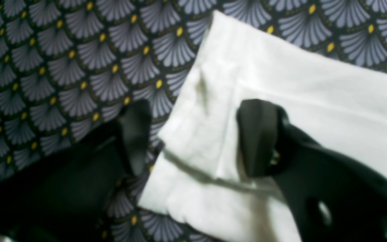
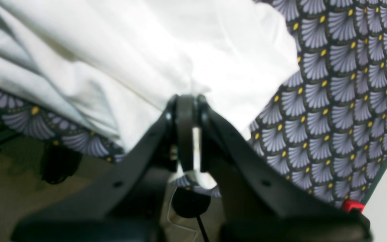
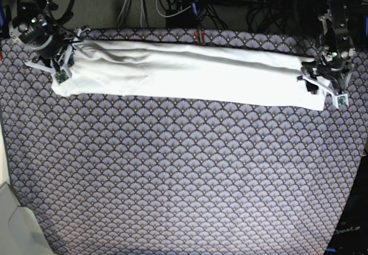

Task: Fold the T-shirt properly
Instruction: 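Grasp the strip's two ends with the right and left grippers, then carry the strip end in the left gripper toward the right gripper, folding it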

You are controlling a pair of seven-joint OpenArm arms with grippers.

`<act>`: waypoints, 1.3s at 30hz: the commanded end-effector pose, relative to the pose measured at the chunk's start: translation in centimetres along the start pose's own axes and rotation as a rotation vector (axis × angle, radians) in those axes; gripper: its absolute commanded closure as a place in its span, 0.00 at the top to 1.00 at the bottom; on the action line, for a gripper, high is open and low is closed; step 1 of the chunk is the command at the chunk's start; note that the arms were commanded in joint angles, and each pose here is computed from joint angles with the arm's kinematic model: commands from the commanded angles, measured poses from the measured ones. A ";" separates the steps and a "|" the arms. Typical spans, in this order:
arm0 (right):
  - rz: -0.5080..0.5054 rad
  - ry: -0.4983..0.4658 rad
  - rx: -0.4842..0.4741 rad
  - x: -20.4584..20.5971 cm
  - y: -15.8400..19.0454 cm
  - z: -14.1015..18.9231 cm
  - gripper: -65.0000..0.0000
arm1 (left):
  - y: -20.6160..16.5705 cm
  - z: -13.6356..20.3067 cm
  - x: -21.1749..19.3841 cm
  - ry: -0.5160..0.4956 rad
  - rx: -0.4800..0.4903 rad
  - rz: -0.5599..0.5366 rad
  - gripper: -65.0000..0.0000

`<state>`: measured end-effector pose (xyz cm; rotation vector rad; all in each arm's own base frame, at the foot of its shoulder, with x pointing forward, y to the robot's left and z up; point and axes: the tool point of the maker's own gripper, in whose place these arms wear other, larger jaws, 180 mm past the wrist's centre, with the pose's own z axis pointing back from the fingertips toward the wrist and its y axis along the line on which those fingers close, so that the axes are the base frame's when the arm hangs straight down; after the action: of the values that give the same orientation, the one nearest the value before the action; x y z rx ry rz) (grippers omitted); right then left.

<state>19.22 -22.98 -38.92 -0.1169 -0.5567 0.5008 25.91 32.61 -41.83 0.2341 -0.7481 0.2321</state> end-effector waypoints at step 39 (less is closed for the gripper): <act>0.010 -0.023 -0.024 0.7 -0.8 0.4 0.00 | -7.8 7.1 8.1 -0.241 -0.194 0.086 0.01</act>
<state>19.17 -23.07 -38.93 -0.1187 -0.5548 0.4985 29.20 23.90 -32.80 0.0355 -0.9931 0.2180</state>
